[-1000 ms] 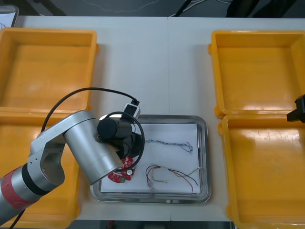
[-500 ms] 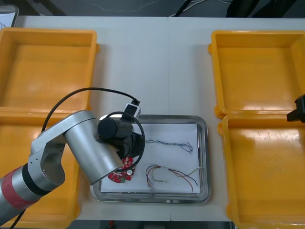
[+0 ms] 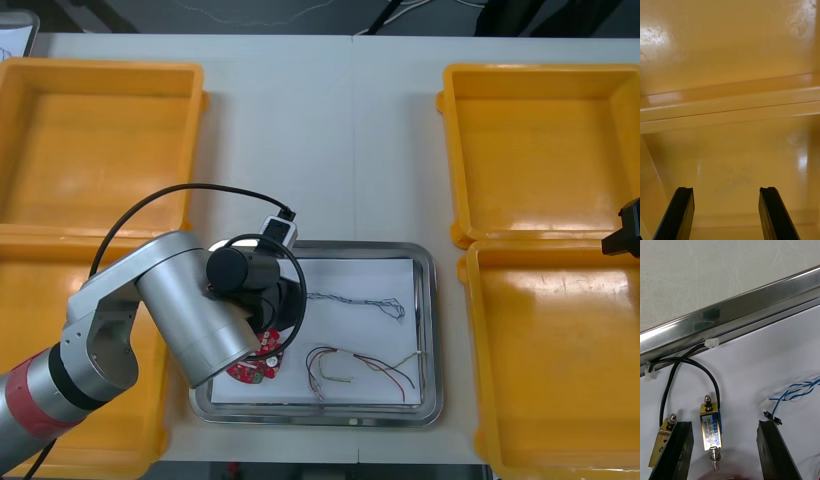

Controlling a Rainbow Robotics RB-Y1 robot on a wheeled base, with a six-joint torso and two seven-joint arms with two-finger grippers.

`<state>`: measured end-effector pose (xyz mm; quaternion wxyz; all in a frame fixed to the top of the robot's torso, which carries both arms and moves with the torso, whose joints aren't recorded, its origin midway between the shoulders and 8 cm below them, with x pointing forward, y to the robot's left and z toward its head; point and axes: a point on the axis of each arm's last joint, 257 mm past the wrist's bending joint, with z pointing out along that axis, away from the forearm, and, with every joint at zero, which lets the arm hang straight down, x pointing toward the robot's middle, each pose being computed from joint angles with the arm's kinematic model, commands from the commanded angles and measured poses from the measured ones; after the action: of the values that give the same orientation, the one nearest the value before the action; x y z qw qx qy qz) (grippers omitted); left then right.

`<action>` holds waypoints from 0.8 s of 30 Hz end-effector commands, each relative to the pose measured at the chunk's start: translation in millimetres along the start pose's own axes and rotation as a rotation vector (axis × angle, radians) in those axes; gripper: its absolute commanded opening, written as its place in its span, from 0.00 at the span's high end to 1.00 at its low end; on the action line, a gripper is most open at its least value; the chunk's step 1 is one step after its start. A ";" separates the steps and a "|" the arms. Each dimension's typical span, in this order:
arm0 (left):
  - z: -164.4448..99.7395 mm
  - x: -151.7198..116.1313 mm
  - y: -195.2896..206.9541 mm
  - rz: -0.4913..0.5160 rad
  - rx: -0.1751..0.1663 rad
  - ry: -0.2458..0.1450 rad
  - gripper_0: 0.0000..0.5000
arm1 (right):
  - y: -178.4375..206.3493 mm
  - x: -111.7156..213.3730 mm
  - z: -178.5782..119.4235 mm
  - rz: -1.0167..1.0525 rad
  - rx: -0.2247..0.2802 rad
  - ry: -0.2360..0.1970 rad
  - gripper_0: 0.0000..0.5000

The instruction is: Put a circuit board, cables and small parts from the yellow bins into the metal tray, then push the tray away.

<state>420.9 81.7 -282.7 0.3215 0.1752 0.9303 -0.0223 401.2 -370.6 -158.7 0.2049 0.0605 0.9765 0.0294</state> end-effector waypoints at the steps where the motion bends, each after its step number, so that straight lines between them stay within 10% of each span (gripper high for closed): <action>1: -7.4 -2.7 -20.7 -0.014 0.050 -0.017 0.00 | -12.1 -6.3 -16.1 -0.024 0.030 -0.036 0.00; 24: -68.9 -49.6 20.5 -0.086 0.039 0.036 0.00 | -12.4 -6.6 -16.4 -0.023 0.030 -0.038 0.00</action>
<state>411.2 102.1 -238.8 0.2677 0.1358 0.9530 -0.0397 401.1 -370.5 -158.7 0.2049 0.0602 0.9765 0.0296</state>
